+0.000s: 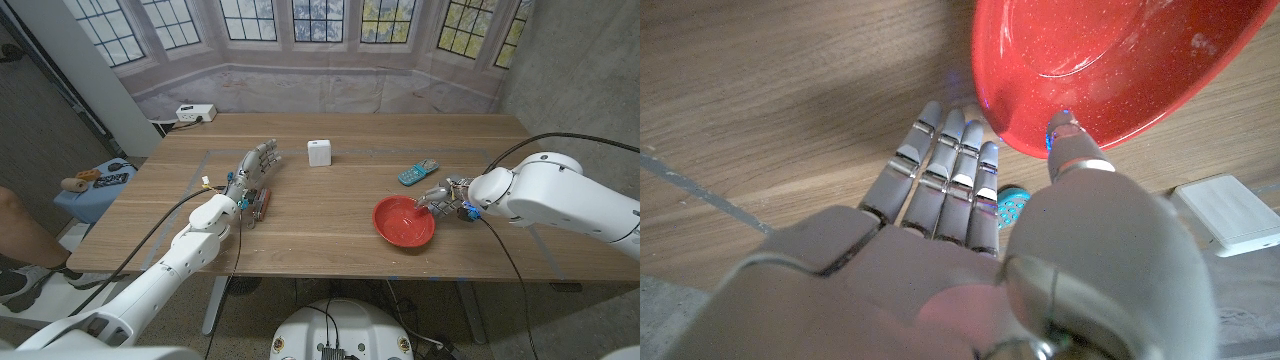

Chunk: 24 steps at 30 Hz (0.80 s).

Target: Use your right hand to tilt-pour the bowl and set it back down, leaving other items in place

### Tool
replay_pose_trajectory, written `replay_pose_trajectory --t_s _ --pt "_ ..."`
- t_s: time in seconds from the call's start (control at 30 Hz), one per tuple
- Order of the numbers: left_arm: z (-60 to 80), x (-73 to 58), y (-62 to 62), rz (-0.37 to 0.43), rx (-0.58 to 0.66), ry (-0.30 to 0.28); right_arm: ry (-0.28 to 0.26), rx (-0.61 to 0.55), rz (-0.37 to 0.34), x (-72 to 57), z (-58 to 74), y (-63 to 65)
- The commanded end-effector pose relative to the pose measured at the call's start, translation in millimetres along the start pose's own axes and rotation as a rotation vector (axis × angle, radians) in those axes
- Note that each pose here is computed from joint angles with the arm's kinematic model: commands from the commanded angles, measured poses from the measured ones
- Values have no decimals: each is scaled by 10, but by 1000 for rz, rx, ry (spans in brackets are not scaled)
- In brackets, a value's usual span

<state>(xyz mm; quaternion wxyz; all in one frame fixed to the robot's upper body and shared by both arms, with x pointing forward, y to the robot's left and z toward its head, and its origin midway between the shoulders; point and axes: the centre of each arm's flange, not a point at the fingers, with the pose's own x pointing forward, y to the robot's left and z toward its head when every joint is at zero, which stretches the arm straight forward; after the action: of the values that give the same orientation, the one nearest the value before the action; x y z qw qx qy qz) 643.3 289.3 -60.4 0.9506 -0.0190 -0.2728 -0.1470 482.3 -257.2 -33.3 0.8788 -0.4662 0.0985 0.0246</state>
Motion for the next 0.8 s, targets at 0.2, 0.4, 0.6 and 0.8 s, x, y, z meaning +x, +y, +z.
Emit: replay_pose_trajectory --t_s 0.2,0.4,0.6,0.8 --pt "-33 -37 -61 6 -10 7 25 -35 -12 36 18 101" --pt "-62 -85 -82 14 -11 14 26 -57 -22 88 48 141" --pt "-73 -124 -71 24 -13 17 21 -67 -25 150 80 190" --pt "-79 -138 -67 29 -12 18 20 -72 -43 170 92 196"
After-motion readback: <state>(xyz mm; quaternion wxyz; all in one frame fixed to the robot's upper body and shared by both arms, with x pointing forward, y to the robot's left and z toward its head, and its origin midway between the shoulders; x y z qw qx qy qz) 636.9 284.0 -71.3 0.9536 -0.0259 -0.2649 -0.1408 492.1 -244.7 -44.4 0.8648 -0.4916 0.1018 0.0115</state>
